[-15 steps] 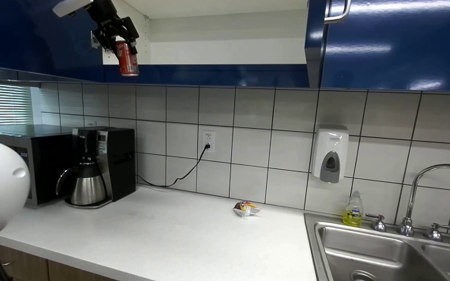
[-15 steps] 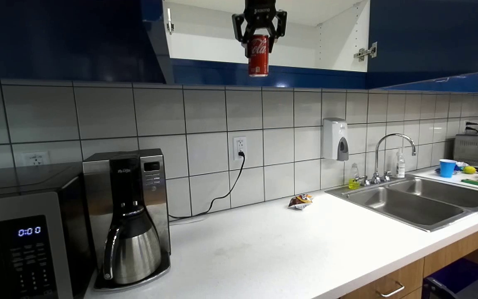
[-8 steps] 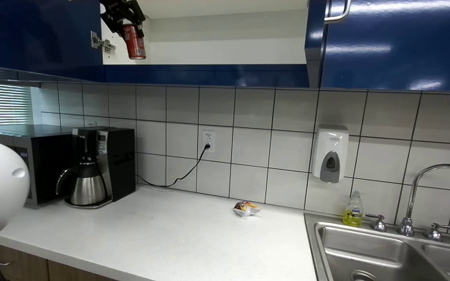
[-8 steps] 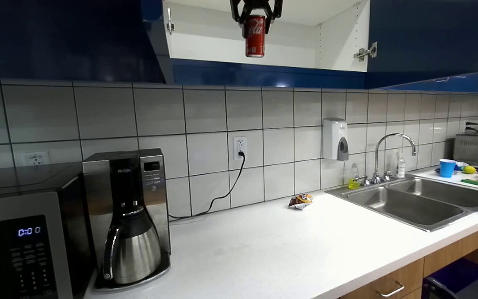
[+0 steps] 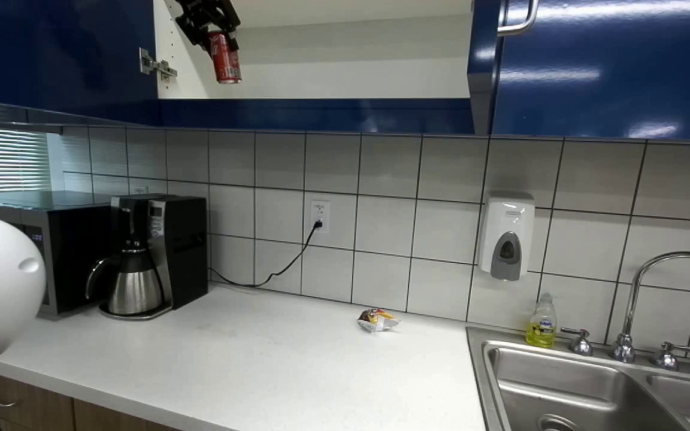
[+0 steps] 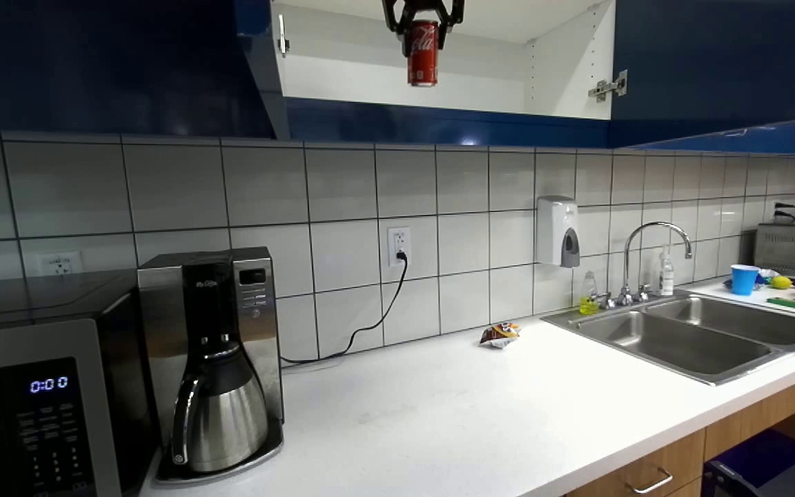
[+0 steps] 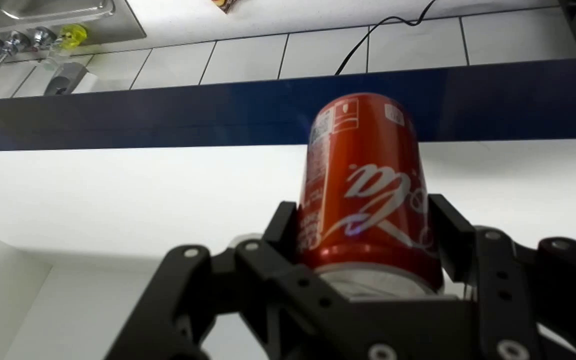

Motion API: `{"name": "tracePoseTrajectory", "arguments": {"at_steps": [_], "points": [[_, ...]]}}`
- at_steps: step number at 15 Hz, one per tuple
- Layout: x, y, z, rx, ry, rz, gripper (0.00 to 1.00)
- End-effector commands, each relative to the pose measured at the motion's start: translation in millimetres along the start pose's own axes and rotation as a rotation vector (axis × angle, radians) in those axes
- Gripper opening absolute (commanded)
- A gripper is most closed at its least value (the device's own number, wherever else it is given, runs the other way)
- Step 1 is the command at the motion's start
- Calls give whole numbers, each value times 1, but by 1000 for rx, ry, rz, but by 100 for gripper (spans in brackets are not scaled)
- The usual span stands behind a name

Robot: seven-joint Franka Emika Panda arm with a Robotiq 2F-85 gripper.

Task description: Put the can in the top cabinet

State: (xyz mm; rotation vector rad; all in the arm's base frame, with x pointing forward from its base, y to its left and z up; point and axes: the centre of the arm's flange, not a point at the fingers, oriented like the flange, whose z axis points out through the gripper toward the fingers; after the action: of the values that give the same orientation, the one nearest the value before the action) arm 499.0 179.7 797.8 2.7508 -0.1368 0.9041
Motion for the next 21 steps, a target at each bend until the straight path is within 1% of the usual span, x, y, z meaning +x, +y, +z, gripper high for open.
{"name": "tracePoseTrajectory", "arguments": {"at_steps": [1, 9, 15, 20, 21], "points": [[36, 4, -3, -15, -5, 11, 42], [65, 15, 34, -15, -39, 64, 42], [75, 14, 63, -17, -66, 83, 42], [81, 15, 72, -15, -74, 94, 42], [82, 14, 73, -16, -77, 97, 77]]}}
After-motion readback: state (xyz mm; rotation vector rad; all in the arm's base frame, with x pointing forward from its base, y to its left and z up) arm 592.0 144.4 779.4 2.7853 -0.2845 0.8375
